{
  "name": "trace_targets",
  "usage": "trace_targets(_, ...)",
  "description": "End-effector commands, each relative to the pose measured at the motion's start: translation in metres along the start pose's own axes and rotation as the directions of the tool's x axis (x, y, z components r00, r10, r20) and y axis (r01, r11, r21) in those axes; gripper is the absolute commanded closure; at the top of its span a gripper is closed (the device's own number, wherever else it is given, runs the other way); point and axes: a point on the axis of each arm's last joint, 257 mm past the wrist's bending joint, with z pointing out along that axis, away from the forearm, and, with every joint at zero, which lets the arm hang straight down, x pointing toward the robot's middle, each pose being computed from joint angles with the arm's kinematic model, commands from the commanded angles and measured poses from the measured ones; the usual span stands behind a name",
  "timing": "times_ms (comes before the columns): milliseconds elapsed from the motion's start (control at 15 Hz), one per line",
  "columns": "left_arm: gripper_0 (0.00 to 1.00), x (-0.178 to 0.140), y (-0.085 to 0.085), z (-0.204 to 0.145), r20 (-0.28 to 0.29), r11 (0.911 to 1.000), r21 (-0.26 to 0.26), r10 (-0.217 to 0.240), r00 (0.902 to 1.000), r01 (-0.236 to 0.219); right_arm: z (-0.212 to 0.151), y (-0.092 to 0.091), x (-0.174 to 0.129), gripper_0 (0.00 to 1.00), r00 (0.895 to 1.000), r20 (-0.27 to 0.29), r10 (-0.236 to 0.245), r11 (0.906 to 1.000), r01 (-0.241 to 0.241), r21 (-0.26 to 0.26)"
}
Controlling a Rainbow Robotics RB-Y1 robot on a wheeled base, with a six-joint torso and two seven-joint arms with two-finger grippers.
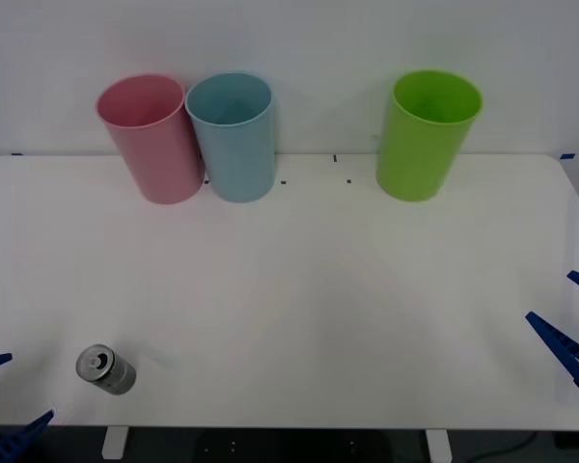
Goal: Grasp the object on the table and drop it into the matching bin: aluminum can to the light blue bin, PET bottle to the pink bin.
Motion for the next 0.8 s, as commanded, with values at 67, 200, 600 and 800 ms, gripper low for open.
trace_targets(67, 0.0, 0.015, -0.001, 0.008, 0.002, 0.999, 0.001, -0.044, 0.999, 0.044, 0.0, 0.0, 0.0, 0.0, 1.0, 0.0, 0.0, 1.0, 0.0, 0.0)
trace_targets(200, 0.0, 0.022, -0.002, 0.014, 0.024, 0.9966, 0.003, -0.083, 0.9963, 0.083, 0.0, 0.0, 0.0, 0.0, 1.0, 0.0, 0.0, 1.0, 0.0, 0.0)
trace_targets(600, 0.0, 0.038, -0.01, 0.031, 0.082, 0.9976, -0.035, -0.056, 0.9951, 0.059, 0.0, 0.0, 0.0, 0.0, 1.0, 0.0, 0.0, 1.0, 0.0, 0.0)
trace_targets(800, 0.0, 0.045, -0.014, 0.039, 0.077, 0.997, -0.054, -0.051, 0.9957, 0.056, 0.0, 0.0, 0.0, 0.0, 1.0, 0.0, 0.0, 1.0, 0.0, 0.0)
